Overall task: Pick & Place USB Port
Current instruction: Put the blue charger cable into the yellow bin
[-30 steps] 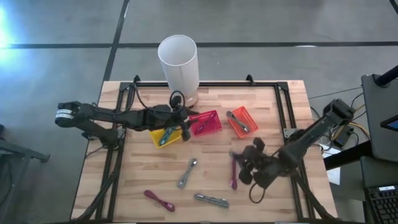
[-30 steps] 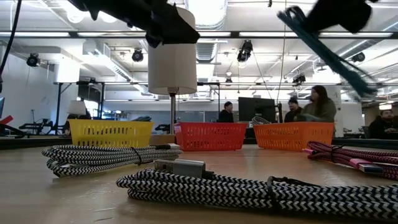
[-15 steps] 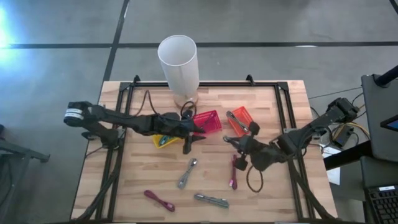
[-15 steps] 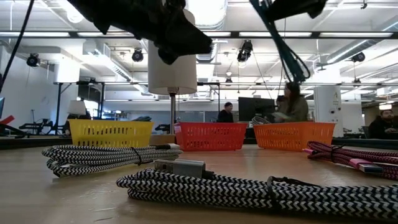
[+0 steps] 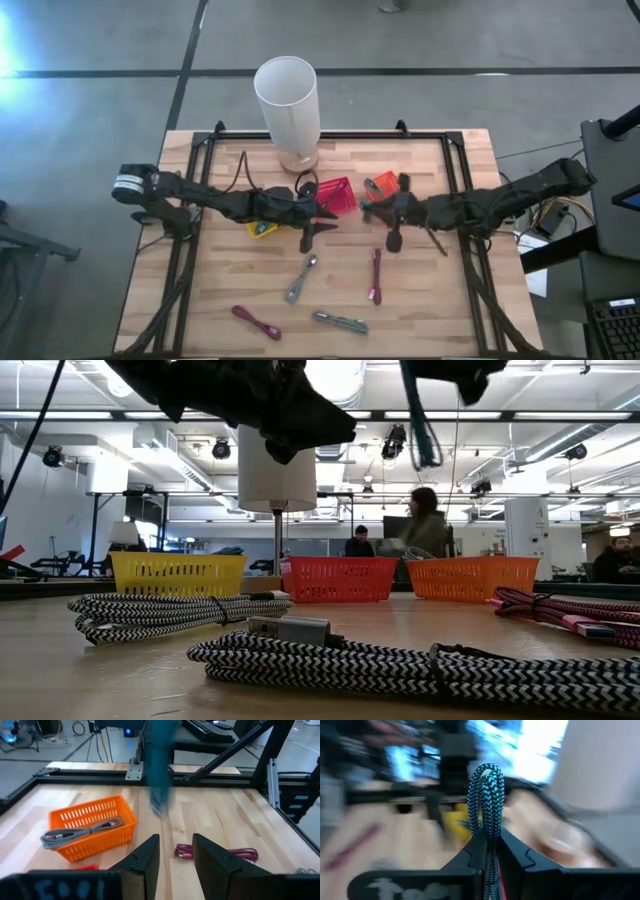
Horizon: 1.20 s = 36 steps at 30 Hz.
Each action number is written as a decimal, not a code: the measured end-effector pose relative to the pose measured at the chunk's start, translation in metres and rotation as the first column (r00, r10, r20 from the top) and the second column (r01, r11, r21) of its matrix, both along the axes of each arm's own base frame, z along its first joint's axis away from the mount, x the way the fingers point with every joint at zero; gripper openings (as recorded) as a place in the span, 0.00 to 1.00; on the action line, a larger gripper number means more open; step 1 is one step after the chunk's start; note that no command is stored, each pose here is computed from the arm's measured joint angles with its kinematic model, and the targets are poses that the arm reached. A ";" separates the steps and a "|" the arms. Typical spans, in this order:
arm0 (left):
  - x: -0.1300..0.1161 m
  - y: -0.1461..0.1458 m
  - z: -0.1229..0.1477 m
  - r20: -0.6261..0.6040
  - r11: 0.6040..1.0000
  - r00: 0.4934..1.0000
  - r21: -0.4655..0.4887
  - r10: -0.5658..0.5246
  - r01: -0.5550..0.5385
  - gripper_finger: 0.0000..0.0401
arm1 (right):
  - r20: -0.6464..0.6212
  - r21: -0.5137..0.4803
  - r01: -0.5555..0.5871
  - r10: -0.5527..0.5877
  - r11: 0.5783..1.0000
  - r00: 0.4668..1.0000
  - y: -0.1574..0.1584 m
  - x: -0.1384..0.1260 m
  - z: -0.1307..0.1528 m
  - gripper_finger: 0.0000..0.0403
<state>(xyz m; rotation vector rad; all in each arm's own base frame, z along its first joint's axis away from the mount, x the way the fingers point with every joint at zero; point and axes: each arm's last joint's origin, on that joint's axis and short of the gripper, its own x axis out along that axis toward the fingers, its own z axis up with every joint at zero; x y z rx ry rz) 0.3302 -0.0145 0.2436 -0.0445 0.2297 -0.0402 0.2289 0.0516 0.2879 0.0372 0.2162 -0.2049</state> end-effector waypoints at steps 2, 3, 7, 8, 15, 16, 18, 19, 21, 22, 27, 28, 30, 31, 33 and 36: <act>0.001 0.000 0.000 0.006 1.000 1.000 -0.001 0.004 -0.004 0.30 | 0.103 0.020 -0.088 0.086 0.996 0.991 -0.004 0.001 -0.012 0.06; 0.001 0.000 0.000 0.007 1.000 1.000 -0.001 0.004 -0.004 0.30 | 0.150 0.022 -0.096 0.092 0.995 0.984 -0.007 0.001 -0.017 0.06; 0.002 -0.001 0.000 0.020 1.000 1.000 -0.001 0.001 -0.001 0.30 | 0.215 0.017 -0.089 0.084 0.996 0.973 -0.018 0.003 -0.032 0.06; 0.002 -0.001 0.001 0.025 1.000 1.000 -0.001 0.000 0.000 0.30 | 0.214 0.018 -0.110 0.104 0.994 0.971 -0.019 0.005 -0.034 0.06; 0.006 -0.001 0.005 0.118 1.000 0.993 0.024 0.004 -0.007 0.30 | 0.190 0.030 -0.145 0.137 0.989 0.972 -0.019 0.020 -0.037 0.06; 0.007 -0.001 0.004 0.126 1.000 0.992 0.024 0.007 -0.010 0.30 | 0.193 0.026 -0.156 0.148 0.987 0.970 -0.019 0.022 -0.035 0.06; 0.009 0.000 0.003 0.140 0.999 0.990 0.028 0.012 -0.016 0.30 | 0.190 0.023 -0.171 0.164 0.985 0.968 -0.017 0.026 -0.034 0.06; 0.009 0.000 0.003 0.139 0.999 0.990 0.031 0.011 -0.016 0.30 | 0.191 0.023 -0.175 0.167 0.984 0.967 -0.017 0.029 -0.033 0.06; 0.011 0.000 0.003 0.147 0.999 0.989 0.033 0.012 -0.017 0.30 | 0.170 0.022 -0.172 0.166 0.985 0.971 -0.016 0.032 -0.036 0.06; 0.011 0.000 0.003 0.147 0.999 0.989 0.033 0.012 -0.017 0.30 | 0.167 0.017 -0.171 0.166 0.985 0.972 -0.016 0.034 -0.036 0.06; 0.011 0.000 0.001 0.141 0.999 0.990 0.035 0.011 -0.016 0.30 | 0.151 0.013 -0.170 0.166 0.985 0.975 -0.016 0.038 -0.041 0.06; 0.011 0.000 0.001 0.139 0.999 0.990 0.035 0.011 -0.016 0.30 | 0.147 0.013 -0.169 0.166 0.985 0.975 -0.015 0.038 -0.042 0.06; 0.011 0.000 0.001 0.139 0.999 0.990 0.035 0.011 -0.016 0.30 | 0.146 0.012 -0.169 0.166 0.985 0.975 -0.016 0.038 -0.042 0.06; 0.011 0.000 0.001 0.140 0.999 0.990 0.035 0.011 -0.017 0.30 | 0.146 0.012 -0.169 0.165 0.986 0.975 -0.016 0.038 -0.042 0.06; 0.011 0.000 0.001 0.141 0.999 0.990 0.035 0.011 -0.017 0.30 | 0.145 0.011 -0.170 0.166 0.985 0.975 -0.015 0.038 -0.042 0.06; 0.011 -0.001 0.000 0.127 0.999 0.992 0.034 0.009 -0.014 0.30 | 0.136 0.008 -0.170 0.167 0.985 0.977 -0.015 0.038 -0.043 0.06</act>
